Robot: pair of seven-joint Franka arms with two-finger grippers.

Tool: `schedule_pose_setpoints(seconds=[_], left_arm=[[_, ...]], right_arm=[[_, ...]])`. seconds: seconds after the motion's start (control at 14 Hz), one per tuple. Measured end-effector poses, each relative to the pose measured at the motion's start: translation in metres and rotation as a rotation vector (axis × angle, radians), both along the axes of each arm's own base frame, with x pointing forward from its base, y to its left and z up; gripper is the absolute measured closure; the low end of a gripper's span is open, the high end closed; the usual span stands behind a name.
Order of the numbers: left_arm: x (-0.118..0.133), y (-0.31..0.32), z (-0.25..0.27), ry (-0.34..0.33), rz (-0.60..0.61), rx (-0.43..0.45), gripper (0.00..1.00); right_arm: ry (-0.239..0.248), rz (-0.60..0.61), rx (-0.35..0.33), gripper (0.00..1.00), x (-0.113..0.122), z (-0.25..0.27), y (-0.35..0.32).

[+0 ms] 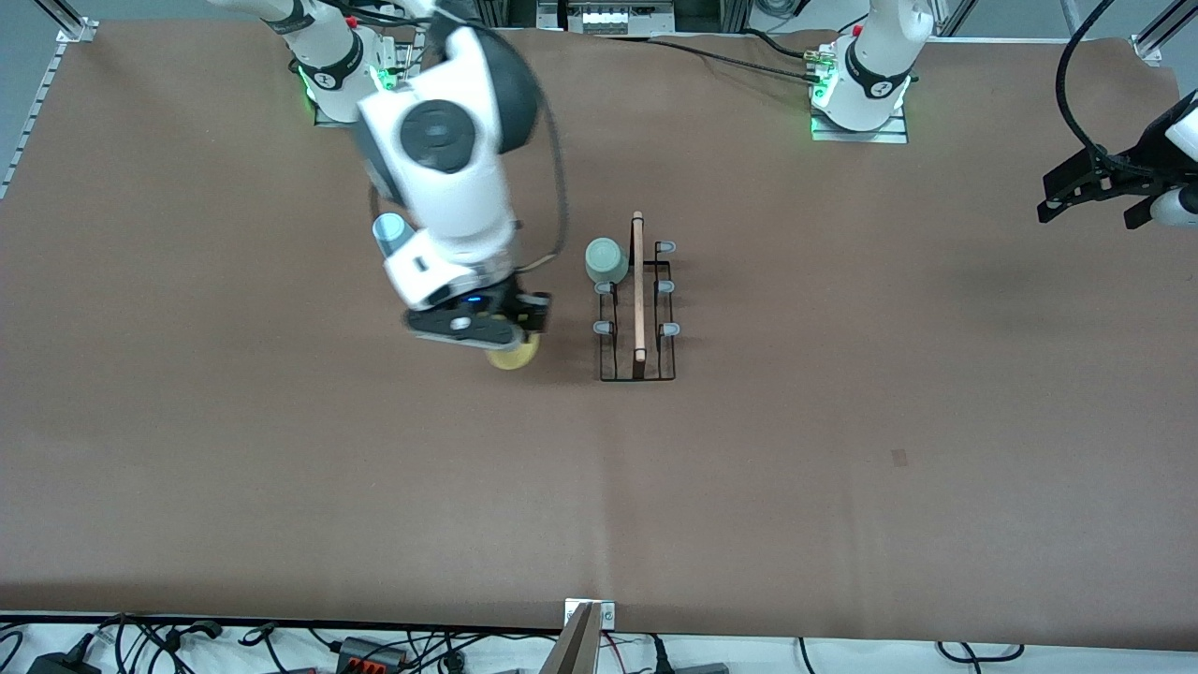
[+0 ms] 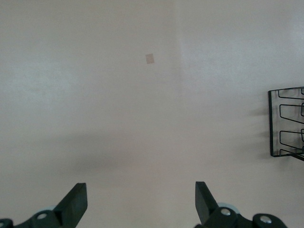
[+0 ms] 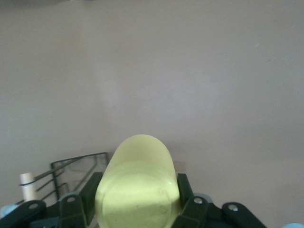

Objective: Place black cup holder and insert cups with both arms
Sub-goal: 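Carry the yellow cup to the holder with the right gripper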

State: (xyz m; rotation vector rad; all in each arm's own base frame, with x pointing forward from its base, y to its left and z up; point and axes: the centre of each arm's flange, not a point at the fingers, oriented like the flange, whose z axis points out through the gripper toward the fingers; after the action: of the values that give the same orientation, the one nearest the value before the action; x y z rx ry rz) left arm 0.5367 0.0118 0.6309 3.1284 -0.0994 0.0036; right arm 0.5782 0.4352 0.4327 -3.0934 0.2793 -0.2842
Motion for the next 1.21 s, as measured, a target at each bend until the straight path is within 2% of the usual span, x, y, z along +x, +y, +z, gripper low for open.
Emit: schedule_pose_setpoints(seconds=[0.28, 0.43, 0.78, 1.21], left_arm=[[0.0, 0.0, 0.0, 0.001, 0.0, 0.0, 0.0], [0.0, 0.0, 0.0, 0.003, 0.0, 0.0, 0.0], [-0.001, 0.001, -0.001, 0.006, 0.001, 0.0, 0.0], [-0.001, 0.001, -0.001, 0.007, 0.002, 0.0, 0.0]], right_arm=[[-0.001, -0.006, 0.071, 0.32, -0.012, -0.029, 0.044], [-0.003, -0.007, 0.086, 0.32, -0.019, -0.04, 0.058], [-0.005, -0.001, 0.085, 0.32, -0.023, -0.068, 0.072], [0.021, -0.008, 0.06, 0.32, -0.03, -0.103, 0.082]])
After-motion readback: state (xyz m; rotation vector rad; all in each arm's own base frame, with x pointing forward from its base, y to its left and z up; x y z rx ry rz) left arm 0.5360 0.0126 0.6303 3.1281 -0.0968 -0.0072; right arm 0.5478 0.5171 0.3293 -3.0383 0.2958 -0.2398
